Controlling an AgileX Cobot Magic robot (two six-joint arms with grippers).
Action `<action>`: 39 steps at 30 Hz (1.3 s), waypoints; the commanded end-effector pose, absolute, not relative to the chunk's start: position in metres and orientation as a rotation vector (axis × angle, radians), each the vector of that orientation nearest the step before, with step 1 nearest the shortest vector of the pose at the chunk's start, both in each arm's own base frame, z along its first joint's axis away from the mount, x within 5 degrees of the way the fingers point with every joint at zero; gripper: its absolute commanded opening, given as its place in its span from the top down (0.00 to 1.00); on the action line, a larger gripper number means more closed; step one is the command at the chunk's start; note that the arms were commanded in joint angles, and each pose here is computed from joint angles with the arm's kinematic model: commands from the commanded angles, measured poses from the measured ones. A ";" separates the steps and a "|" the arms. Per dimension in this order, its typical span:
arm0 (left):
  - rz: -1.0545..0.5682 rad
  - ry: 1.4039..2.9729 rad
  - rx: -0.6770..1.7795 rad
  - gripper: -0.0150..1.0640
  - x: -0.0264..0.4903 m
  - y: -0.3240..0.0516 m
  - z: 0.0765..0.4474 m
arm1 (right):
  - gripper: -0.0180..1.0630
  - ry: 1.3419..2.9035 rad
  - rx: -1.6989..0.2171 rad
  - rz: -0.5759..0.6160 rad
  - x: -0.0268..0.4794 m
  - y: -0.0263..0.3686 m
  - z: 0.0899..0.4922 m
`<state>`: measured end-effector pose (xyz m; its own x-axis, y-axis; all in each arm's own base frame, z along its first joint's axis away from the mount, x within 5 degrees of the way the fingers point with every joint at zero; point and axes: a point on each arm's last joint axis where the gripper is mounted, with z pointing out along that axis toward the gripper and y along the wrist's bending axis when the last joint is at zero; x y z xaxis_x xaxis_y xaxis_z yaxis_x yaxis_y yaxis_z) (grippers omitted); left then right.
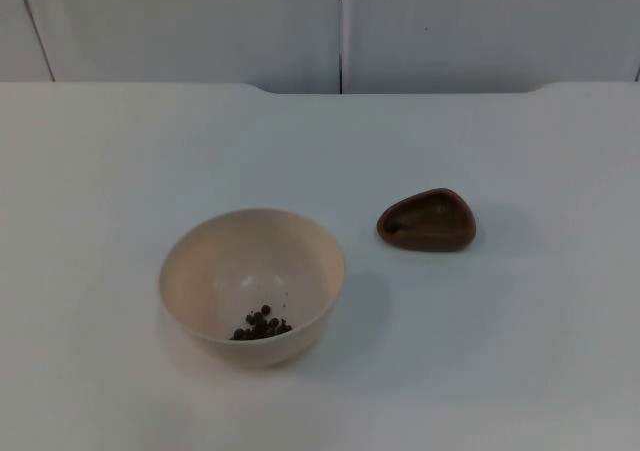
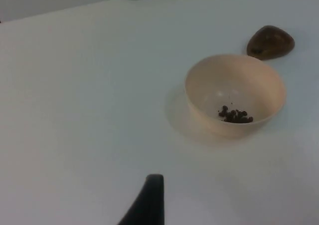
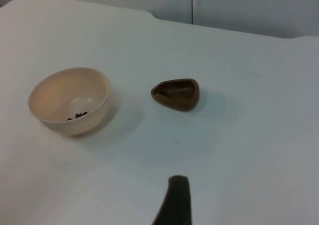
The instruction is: Pick up the bowl with the left hand and pour the coffee beans from the cup into the bowl with the right hand.
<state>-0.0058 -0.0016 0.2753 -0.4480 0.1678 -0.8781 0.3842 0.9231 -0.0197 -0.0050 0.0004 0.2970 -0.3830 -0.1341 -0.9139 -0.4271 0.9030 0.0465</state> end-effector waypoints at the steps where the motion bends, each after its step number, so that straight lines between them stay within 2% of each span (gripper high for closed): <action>1: -0.257 2.037 0.385 0.15 -0.006 -0.001 0.275 | 0.34 1.965 -0.424 0.319 -0.011 -0.002 0.291; 5: -0.257 2.037 0.385 0.15 -0.006 -0.001 0.275 | 0.34 2.019 -0.431 0.313 -0.008 -0.001 0.279; 22: -0.294 2.038 0.387 0.15 -0.007 -0.003 0.275 | 0.34 2.018 -0.434 0.307 -0.007 -0.001 0.279; 25: -0.319 2.038 0.388 0.15 -0.007 -0.005 0.275 | 0.28 2.018 -0.434 0.307 -0.007 -0.001 0.279; 26: -0.321 2.038 0.388 0.13 -0.007 -0.005 0.275 | 0.19 2.018 -0.434 0.307 -0.007 -0.001 0.279; 27: -0.321 2.038 0.388 0.10 -0.007 -0.005 0.275 | 0.15 2.018 -0.434 0.307 -0.007 -0.001 0.279; 28: -0.321 2.038 0.388 0.06 -0.007 -0.005 0.275 | 0.05 2.018 -0.434 0.307 -0.007 -0.001 0.279; 29: -0.321 2.038 0.388 0.02 -0.007 -0.005 0.275 | 0.01 2.018 -0.434 0.307 -0.007 -0.001 0.279; 39: -0.312 2.036 0.395 0.01 -0.007 -0.005 0.275 | 0.01 2.018 -0.434 0.307 -0.007 -0.001 0.279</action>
<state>-0.0067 -0.0042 0.2757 -0.4523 0.1519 -0.8788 0.4012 0.9147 -0.0484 -0.0072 -0.0006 0.2795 -0.4353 -0.1685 -0.8844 -0.4285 0.9027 0.0389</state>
